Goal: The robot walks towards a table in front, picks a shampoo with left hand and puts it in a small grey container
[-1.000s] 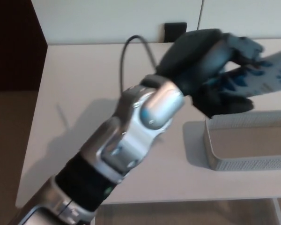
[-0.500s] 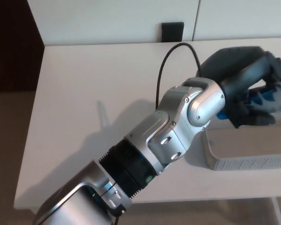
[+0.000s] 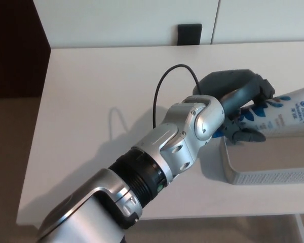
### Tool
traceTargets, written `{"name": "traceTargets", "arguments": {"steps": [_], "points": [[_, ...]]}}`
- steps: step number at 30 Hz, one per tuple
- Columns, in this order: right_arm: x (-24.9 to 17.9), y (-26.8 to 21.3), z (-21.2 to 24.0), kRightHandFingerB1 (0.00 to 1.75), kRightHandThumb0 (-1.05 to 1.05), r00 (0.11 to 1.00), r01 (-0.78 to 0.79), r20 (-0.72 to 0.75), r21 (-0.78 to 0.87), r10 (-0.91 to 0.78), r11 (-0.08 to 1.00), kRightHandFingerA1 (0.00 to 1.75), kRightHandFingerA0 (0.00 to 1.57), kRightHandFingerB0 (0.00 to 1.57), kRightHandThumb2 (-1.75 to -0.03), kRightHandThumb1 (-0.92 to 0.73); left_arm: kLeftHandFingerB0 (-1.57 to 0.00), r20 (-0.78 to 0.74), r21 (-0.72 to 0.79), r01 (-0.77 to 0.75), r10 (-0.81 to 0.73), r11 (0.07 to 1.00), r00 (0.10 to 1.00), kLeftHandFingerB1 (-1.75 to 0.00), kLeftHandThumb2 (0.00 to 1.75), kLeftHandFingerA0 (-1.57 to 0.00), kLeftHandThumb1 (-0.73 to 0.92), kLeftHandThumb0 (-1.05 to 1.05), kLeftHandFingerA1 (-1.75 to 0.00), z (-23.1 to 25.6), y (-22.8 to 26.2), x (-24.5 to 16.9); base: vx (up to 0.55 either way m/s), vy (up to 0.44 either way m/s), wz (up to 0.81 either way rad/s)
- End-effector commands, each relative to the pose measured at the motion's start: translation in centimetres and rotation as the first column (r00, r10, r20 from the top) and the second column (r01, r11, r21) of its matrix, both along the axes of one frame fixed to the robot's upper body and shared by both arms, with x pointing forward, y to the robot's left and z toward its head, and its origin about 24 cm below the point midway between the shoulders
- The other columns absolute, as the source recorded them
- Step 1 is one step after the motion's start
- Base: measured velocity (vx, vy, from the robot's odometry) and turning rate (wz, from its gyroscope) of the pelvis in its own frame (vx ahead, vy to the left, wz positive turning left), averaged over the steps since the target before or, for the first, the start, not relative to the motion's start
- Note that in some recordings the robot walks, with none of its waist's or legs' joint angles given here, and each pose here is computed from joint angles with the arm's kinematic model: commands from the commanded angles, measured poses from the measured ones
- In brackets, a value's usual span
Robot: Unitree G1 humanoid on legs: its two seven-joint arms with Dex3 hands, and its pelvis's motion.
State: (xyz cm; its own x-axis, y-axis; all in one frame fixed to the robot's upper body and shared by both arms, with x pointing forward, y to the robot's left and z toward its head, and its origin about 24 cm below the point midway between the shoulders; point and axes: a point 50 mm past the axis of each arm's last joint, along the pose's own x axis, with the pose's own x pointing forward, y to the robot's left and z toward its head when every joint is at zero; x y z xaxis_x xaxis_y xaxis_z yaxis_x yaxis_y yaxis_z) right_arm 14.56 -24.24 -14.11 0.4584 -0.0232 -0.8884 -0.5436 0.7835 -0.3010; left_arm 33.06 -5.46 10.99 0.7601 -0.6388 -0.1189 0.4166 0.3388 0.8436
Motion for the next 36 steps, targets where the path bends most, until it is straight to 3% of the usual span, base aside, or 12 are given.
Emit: {"name": "traceTargets", "arguments": {"steps": [1,3,11,12,16,24,25,27,28,30,32,36], "points": [[0.1,-0.4,0.2,0.40,-0.40,1.000,0.006,0.011,-0.012,-0.006,1.000,0.48,0.64,0.52,-0.61,-0.70,-0.87,0.043,-0.031,0.080,-0.079,0.996,0.996,-0.67,0.85,-1.16,0.44,-0.59,-1.14,1.3,-2.9,-1.3,0.00,0.000,0.00],[0.7,-0.5,0.4,0.40,-0.41,1.000,-0.002,0.022,-0.017,0.002,1.000,0.47,0.64,0.52,-0.61,-0.70,-0.79,0.020,-0.041,0.112,-0.111,0.993,0.994,-0.46,0.60,-1.15,0.64,-0.55,-0.86,1.1,-2.8,-1.2,0.00,0.000,0.00],[1.5,-0.8,0.8,0.40,-0.41,0.999,-0.042,0.028,-0.046,0.043,0.998,0.49,0.67,0.51,-0.61,-0.70,-0.52,0.090,-0.096,0.202,-0.193,0.975,0.977,-0.44,0.56,-0.84,0.54,-0.67,-0.56,1.7,-4.1,-2.4,0.00,0.000,0.00],[1.6,-0.8,0.9,0.41,-0.40,0.998,-0.050,0.031,-0.050,0.052,0.998,0.50,0.67,0.51,-0.61,-0.70,-0.04,0.080,-0.021,0.254,-0.252,0.967,0.965,-0.39,0.84,-0.07,0.47,-0.84,-0.33,2.3,-4.6,-2.6,0.00,0.000,0.00],[1.8,-0.8,0.9,0.41,-0.41,0.998,-0.059,0.032,-0.052,0.060,0.997,0.48,0.63,0.52,-0.61,-0.71,0.00,0.105,0.043,0.318,-0.321,0.947,0.941,-0.26,0.95,0.00,0.54,-0.98,-0.04,3.3,-5.3,-3.4,0.00,0.000,0.00],[0.9,-0.5,0.5,0.41,-0.41,0.996,-0.089,0.018,-0.051,0.090,0.995,0.47,0.65,0.54,-0.61,-0.71,0.00,0.116,0.082,0.388,-0.395,0.918,0.911,-0.28,1.01,0.00,0.60,-1.05,-0.08,3.1,-6.2,-5.4,0.00,0.000,0.00],[0.8,-0.4,0.5,0.41,-0.41,0.996,-0.087,0.019,-0.049,0.088,0.995,0.47,0.64,0.54,-0.61,-0.70,0.00,0.115,0.082,0.389,-0.396,0.918,0.911,-0.04,0.65,0.00,0.68,-1.05,0.00,3.0,-6.1,-5.5,0.00,0.000,0.00],[1.3,-0.5,0.6,0.40,-0.40,0.999,-0.047,0.020,-0.044,0.048,0.998,0.45,0.62,0.53,-0.61,-0.69,0.00,0.092,0.094,0.380,-0.388,0.920,0.917,-0.24,1.01,0.00,0.61,-1.05,-0.06,3.2,-6.0,-5.1,0.00,0.000,0.00],[1.4,-0.5,0.7,0.40,-0.40,0.998,-0.053,0.022,-0.045,0.054,0.998,0.46,0.62,0.52,-0.61,-0.70,0.00,0.088,0.104,0.375,-0.384,0.921,0.919,-0.01,0.65,0.00,0.65,-1.05,0.00,3.1,-5.9,-5.0,0.00,0.000,0.00],[1.0,-0.4,0.5,0.40,-0.40,0.998,-0.054,0.018,-0.044,0.055,0.998,0.47,0.63,0.52,-0.61,-0.69,0.00,0.066,0.109,0.377,-0.385,0.920,0.920,0.00,0.64,0.00,0.65,-1.05,0.00,3.0,-5.6,-5.0,0.00,0.000,0.00],[1.2,-0.3,0.6,0.40,-0.42,0.996,-0.086,0.014,-0.051,0.087,0.995,0.48,0.65,0.50,-0.62,-0.71,0.00,0.063,0.089,0.369,-0.375,0.925,0.925,-0.24,1.00,0.00,0.61,-1.05,-0.05,3.0,-4.8,-4.7,0.00,0.000,0.00],[1.2,-0.1,0.5,0.41,-0.39,0.997,-0.069,0.018,-0.040,0.070,0.997,0.47,0.66,0.54,-0.61,-0.70,0.00,0.098,0.061,0.350,-0.355,0.935,0.930,-0.21,0.99,0.00,0.59,-1.05,0.00,4.0,-2.6,-3.9,0.00,0.000,0.00]]}}
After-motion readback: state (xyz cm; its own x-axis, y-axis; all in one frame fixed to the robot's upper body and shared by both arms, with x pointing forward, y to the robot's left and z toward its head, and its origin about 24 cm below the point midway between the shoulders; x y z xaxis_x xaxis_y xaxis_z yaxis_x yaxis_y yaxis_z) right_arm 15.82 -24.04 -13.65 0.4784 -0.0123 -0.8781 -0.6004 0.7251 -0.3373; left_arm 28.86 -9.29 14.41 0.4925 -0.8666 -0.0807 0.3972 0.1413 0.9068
